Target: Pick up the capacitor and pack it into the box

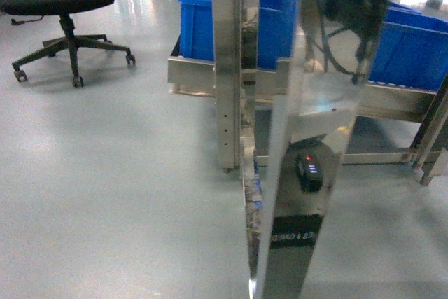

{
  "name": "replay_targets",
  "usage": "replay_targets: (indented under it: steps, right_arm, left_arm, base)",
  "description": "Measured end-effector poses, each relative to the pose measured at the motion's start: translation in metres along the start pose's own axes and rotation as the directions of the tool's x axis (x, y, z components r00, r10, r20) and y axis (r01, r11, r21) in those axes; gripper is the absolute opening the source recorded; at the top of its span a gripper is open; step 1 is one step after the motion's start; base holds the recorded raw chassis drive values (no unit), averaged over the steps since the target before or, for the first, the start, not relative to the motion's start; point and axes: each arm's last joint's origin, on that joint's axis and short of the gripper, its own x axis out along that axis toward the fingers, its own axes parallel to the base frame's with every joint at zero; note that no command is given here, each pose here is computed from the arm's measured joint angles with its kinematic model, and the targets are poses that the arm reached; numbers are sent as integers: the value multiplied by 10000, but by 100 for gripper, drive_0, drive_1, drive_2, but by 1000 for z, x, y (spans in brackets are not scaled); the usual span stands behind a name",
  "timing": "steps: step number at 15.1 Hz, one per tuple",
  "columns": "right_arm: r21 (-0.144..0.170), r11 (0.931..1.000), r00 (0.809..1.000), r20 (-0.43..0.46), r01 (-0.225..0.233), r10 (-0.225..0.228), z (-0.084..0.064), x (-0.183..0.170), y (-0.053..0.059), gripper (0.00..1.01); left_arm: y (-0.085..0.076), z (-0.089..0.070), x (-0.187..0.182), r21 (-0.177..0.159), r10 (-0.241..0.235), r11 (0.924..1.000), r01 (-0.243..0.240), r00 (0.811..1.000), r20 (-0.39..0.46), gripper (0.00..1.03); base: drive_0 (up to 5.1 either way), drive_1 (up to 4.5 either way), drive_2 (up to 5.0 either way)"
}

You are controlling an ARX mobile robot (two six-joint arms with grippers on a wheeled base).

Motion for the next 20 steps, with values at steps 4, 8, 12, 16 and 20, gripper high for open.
replay_targets:
  steps: [4, 8, 12, 16, 20]
  right_arm:
    - [0, 10000, 10000, -19, -4, 4, 0, 0, 0, 98]
    - [0, 10000, 10000, -34, 4, -4, 0, 0, 0, 98]
    - [0, 10000, 10000, -11, -4, 4, 0, 0, 0, 98]
    - [0, 10000, 10000, 23, 4, -4, 0, 0, 0, 98]
    - [0, 10000, 10000, -34, 4, -4, 0, 0, 0, 98]
  left_arm:
    - [0, 0, 0, 0, -12, 10000, 12, 10000, 19, 43]
    - [0, 0, 0, 0, -11, 10000, 11, 10000, 4, 43]
    - [0, 0, 0, 0, -11, 10000, 11, 10000, 0, 43]
    - [0, 0, 0, 0, 0, 10000, 0, 10000, -4, 43]
    - [0, 0, 0, 4, -12, 10000, 12, 10000, 11, 43]
  base:
    - [-480, 167, 328]
    - [-493, 245, 245]
    - [-484, 320, 179]
    - [-482, 346, 149]
    - [-486, 350, 123]
